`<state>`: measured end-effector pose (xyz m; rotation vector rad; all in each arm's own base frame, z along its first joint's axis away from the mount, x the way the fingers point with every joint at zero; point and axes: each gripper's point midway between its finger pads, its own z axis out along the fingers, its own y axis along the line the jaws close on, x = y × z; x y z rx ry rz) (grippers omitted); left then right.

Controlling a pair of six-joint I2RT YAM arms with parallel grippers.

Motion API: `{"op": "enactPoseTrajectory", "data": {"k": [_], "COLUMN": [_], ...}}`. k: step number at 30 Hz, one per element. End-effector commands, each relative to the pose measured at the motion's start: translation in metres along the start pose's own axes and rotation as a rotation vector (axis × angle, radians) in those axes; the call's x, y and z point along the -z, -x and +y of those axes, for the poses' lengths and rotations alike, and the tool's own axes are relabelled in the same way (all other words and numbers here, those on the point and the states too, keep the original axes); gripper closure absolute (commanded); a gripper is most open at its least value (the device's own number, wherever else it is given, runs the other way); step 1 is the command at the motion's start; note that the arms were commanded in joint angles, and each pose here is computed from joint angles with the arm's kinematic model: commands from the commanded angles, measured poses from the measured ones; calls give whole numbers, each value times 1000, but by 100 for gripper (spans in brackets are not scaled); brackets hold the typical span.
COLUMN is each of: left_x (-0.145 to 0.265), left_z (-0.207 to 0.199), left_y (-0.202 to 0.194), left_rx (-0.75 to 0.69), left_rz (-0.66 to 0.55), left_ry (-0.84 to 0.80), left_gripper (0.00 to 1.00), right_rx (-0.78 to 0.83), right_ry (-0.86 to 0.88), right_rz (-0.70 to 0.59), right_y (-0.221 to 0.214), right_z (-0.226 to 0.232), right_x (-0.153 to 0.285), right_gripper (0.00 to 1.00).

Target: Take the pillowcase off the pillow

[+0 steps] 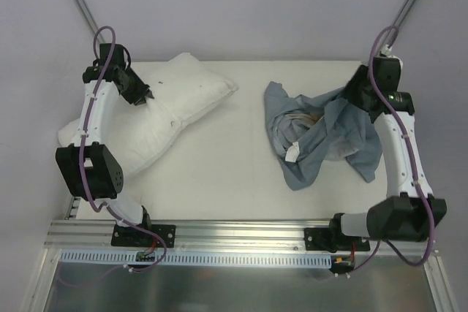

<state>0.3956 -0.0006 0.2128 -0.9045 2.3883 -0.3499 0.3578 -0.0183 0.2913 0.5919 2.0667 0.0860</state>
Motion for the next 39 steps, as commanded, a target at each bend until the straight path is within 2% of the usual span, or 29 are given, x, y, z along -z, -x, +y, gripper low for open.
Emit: {"op": "enactPoseTrajectory", "data": {"k": [1, 2, 3, 4, 10, 17, 22, 26, 30, 39], "left_x": [5, 12, 18, 31, 96, 150, 184, 191, 186, 151], "left_z": [-39, -46, -49, -53, -71, -87, -103, -112, -101, -79], "left_y": [6, 3, 3, 5, 6, -26, -58, -99, -132, -175], "left_rx": [-72, -107, -131, -171, -258, -372, -416, -481, -508, -513], "left_rz": [-4, -16, -28, -60, -173, -230, -246, -197, -132, -17], "left_ry": [-157, -177, -184, -204, -326, -452, -580, -670, -722, -709], "left_gripper": [74, 53, 28, 2, 1, 1, 1, 1, 1, 1], "right_rx": [18, 16, 16, 9, 20, 60, 79, 100, 136, 128], "right_ry": [-16, -7, -4, 0, -60, -36, -46, -60, -87, -94], "right_rz": [152, 160, 167, 151, 47, -72, -124, -105, -88, -24], "right_y": [-25, -23, -25, -21, 8, 36, 37, 18, -6, -56], "right_z": [3, 6, 6, 7, -5, -10, -20, -32, -49, -66], "right_x": [-46, -45, -45, -40, 0, 66, 91, 98, 104, 85], "right_gripper": [33, 17, 7, 3, 4, 4, 4, 4, 4, 3]}}
